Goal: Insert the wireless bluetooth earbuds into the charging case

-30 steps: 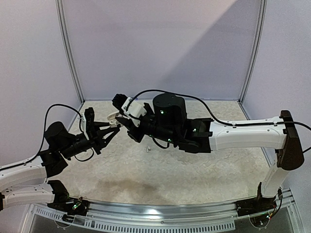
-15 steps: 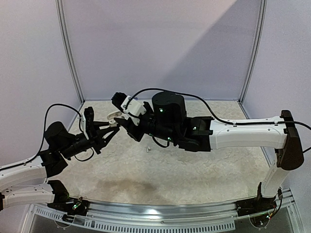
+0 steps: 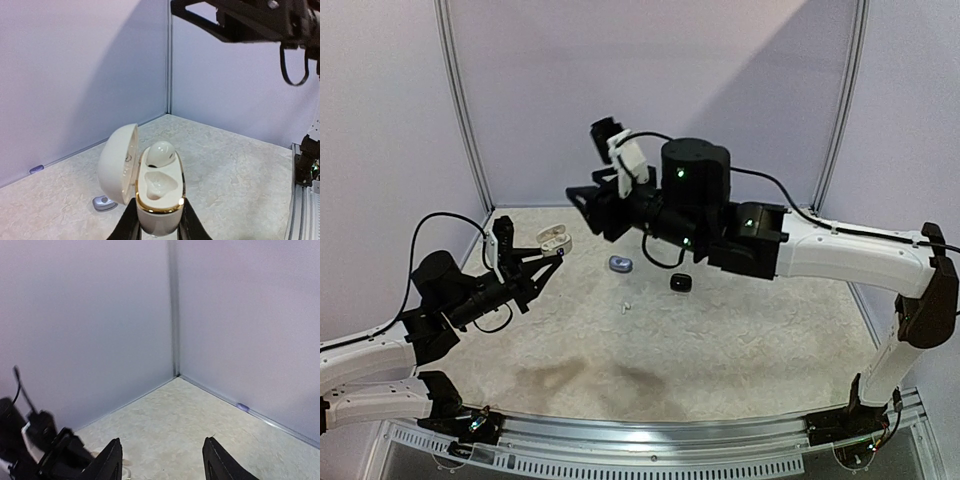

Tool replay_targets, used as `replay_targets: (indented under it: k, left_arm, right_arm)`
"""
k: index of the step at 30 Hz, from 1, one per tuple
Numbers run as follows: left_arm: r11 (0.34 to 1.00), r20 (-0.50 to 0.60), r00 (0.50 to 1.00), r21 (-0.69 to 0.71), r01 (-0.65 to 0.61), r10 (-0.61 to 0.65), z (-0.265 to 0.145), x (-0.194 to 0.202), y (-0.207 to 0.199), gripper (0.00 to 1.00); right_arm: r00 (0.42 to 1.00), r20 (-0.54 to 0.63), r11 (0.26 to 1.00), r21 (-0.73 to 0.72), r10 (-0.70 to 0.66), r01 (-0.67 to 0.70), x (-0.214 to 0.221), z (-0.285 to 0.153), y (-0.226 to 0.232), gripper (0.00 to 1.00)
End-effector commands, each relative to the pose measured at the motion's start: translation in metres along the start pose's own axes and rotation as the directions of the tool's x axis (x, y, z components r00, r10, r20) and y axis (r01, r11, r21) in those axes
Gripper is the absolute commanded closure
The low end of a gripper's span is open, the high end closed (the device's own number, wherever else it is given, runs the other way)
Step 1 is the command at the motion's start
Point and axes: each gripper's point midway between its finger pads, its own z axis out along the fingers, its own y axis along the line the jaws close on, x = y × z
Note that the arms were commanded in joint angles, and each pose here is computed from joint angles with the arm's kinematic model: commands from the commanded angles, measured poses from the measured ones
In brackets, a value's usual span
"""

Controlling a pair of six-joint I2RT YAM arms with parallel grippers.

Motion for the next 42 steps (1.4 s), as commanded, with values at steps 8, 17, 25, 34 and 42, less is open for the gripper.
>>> replay_targets:
  k: [8, 17, 25, 34, 42]
  left_arm:
    - [0.994, -0.019, 1.000, -0.110, -0.022, 0.020, 0.000, -0.004, 0.017, 1.00]
    - [0.993, -0.031, 0.999, -0.112, -0.036, 0.032, 0.000, -0.002, 0.017, 1.00]
    - [0.995, -0.035, 0.999, -0.098, -0.031, 0.027, 0.001, 0.000, 0.015, 1.00]
    - [0.995, -0.040, 0.999, -0.093, -0.030, 0.027, 0.001, 0.001, 0.015, 1.00]
    - [0.995, -0.045, 0.999, -0.094, -0.031, 0.027, 0.001, 0.003, 0.015, 1.00]
  right_arm:
    - [0.783, -0.398, 0.775, 0.611, 0.479, -0.164, 0.149, -0.005, -0.123, 0.32]
    - [0.628, -0.614, 0.819, 0.570, 0.478, -0.066, 0.268, 0.043, -0.116, 0.31]
    - [0.551, -0.693, 0.842, 0.539, 0.465, -0.032, 0.349, 0.061, -0.114, 0.33]
    - [0.469, -0.752, 0.852, 0.524, 0.463, 0.000, 0.399, 0.052, -0.111, 0.52]
    - [0.407, -0.793, 0.861, 0.508, 0.454, 0.029, 0.409, 0.029, -0.107, 0.76]
